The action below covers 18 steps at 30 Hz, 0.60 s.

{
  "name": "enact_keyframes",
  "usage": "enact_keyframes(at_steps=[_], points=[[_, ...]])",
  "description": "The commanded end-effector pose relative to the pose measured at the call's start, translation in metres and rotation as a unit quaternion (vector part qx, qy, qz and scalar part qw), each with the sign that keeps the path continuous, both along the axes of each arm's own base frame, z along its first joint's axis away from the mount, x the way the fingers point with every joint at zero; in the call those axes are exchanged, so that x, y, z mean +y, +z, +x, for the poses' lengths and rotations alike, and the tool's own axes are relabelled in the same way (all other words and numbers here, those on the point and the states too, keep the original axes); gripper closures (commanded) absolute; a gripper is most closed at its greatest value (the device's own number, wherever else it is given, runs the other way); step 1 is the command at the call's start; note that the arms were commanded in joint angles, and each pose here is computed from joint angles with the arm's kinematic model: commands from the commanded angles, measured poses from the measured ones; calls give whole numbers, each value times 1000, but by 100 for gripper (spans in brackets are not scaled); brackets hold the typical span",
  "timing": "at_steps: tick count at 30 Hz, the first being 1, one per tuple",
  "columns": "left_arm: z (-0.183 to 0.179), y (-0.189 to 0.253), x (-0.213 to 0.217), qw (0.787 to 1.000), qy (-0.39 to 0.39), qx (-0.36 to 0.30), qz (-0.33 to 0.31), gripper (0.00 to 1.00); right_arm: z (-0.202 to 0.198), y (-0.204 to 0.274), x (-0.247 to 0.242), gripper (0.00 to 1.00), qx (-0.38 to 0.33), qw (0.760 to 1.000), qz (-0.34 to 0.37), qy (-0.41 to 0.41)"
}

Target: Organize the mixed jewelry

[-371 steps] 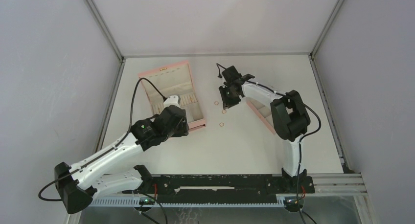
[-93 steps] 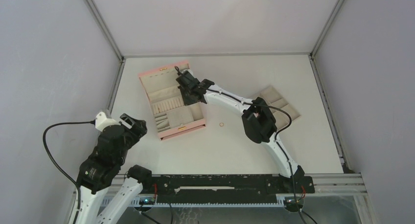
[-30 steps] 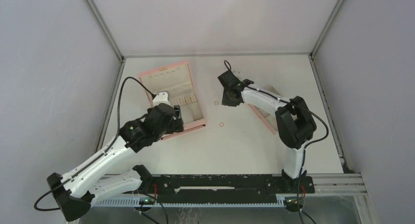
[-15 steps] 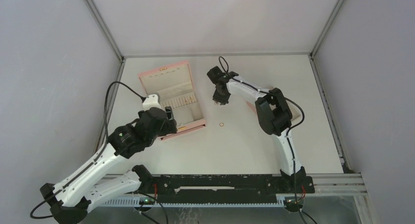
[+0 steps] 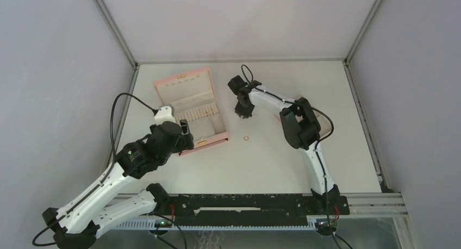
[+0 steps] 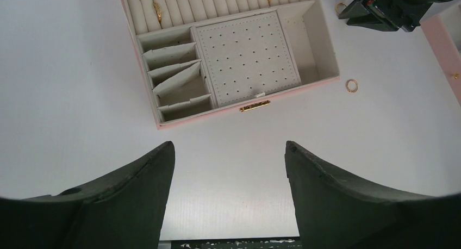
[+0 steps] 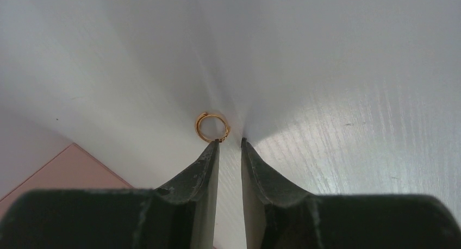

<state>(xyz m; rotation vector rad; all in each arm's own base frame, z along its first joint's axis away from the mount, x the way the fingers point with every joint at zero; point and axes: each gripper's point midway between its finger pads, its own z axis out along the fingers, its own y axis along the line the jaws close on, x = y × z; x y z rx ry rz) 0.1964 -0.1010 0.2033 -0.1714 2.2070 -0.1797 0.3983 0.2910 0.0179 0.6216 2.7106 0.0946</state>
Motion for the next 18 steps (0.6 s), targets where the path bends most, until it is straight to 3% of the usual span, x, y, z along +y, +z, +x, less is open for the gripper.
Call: enact_keyframes(at_steps=[1,18], points=[[1,5,5,1000,15,-14,-6,21,7,5,5,71,-9,1000,9,-13],[1,3,2,1000,12,-6,-5,21,15,37,5,72,-51,998,45,-17]])
